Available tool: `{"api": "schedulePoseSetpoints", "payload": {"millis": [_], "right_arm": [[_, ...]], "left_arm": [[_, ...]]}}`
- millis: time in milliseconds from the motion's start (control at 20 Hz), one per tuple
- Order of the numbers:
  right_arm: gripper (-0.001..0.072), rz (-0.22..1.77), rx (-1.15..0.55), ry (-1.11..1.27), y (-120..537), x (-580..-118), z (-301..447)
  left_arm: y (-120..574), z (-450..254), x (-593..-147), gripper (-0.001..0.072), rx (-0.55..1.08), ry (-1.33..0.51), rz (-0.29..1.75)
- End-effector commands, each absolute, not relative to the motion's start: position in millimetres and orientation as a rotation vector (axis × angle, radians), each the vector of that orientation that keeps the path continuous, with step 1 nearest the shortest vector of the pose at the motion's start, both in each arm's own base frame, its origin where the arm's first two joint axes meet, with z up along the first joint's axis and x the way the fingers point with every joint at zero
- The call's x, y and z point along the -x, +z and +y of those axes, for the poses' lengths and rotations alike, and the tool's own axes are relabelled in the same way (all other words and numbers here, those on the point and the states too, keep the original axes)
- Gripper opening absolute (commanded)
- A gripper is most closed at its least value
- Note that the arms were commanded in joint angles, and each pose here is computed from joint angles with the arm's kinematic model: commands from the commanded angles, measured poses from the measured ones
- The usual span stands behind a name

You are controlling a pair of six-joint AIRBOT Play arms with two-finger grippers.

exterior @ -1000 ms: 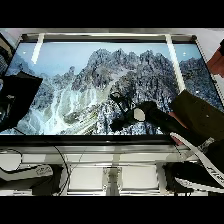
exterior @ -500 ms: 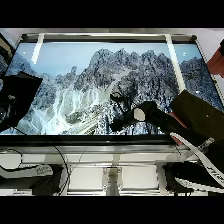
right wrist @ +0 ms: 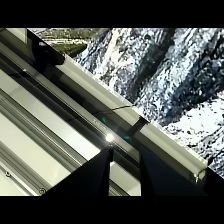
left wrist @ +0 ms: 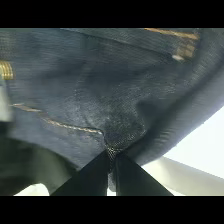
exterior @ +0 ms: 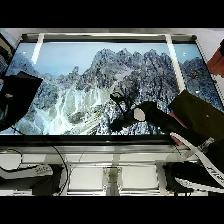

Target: Fold the clothes and pants, and hang the long-sleeved shirts on hangers.

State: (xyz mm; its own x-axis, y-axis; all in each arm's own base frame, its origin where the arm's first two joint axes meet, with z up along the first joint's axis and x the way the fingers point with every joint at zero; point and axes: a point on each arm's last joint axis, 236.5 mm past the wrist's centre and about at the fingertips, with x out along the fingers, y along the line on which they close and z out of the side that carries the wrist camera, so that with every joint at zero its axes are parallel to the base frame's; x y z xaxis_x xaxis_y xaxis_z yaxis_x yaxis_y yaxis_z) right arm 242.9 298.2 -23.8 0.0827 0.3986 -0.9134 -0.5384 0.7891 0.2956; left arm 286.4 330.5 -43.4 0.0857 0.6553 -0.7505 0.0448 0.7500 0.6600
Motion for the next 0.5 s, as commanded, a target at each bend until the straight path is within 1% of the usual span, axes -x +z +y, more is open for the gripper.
{"api": "schedulePoseSetpoints", "payload": {"millis": [0, 100, 150, 250, 300, 350, 400, 450], "right_arm": [[0.0206, 1.311, 0.134, 0.706, -24.0, -242.9, 298.2], [0.0207, 1.291, 0.178, 0.742, -23.4, -243.1, 298.3], [0.0206, 1.267, 0.223, 0.780, -22.0, -244.1, 298.9], [0.0207, 1.169, 0.381, 0.900, -15.5, -249.7, 301.3], [0.0238, 1.103, 0.462, 0.964, -9.9, -254.0, 304.7], [0.0345, 1.015, 0.551, 1.032, -2.5, -260.2, 310.0], [0.0382, 0.914, 0.627, 1.086, 7.2, -268.6, 317.9], [0.0383, 0.816, 0.679, 1.121, 17.5, -277.6, 326.3]], "left_arm": [[23.1, 335.3, -310.1, 0.0037, -0.649, 0.578, 1.263], [79.4, 322.7, -326.7, 0.0036, -0.683, 0.606, 1.129], [102.3, 308.0, -335.4, 0.0036, -0.701, 0.586, 1.072], [131.4, 258.6, -354.4, 0.0036, -0.701, 0.470, 0.987], [137.3, 225.9, -362.1, 0.0035, -0.721, 0.369, 0.974], [140.0, 194.8, -365.9, 0.0035, -0.760, 0.269, 0.974], [143.0, 164.4, -365.8, 0.0035, -0.803, 0.183, 0.973], [147.7, 137.1, -363.2, 0.0036, -0.831, 0.126, 0.965]]}}
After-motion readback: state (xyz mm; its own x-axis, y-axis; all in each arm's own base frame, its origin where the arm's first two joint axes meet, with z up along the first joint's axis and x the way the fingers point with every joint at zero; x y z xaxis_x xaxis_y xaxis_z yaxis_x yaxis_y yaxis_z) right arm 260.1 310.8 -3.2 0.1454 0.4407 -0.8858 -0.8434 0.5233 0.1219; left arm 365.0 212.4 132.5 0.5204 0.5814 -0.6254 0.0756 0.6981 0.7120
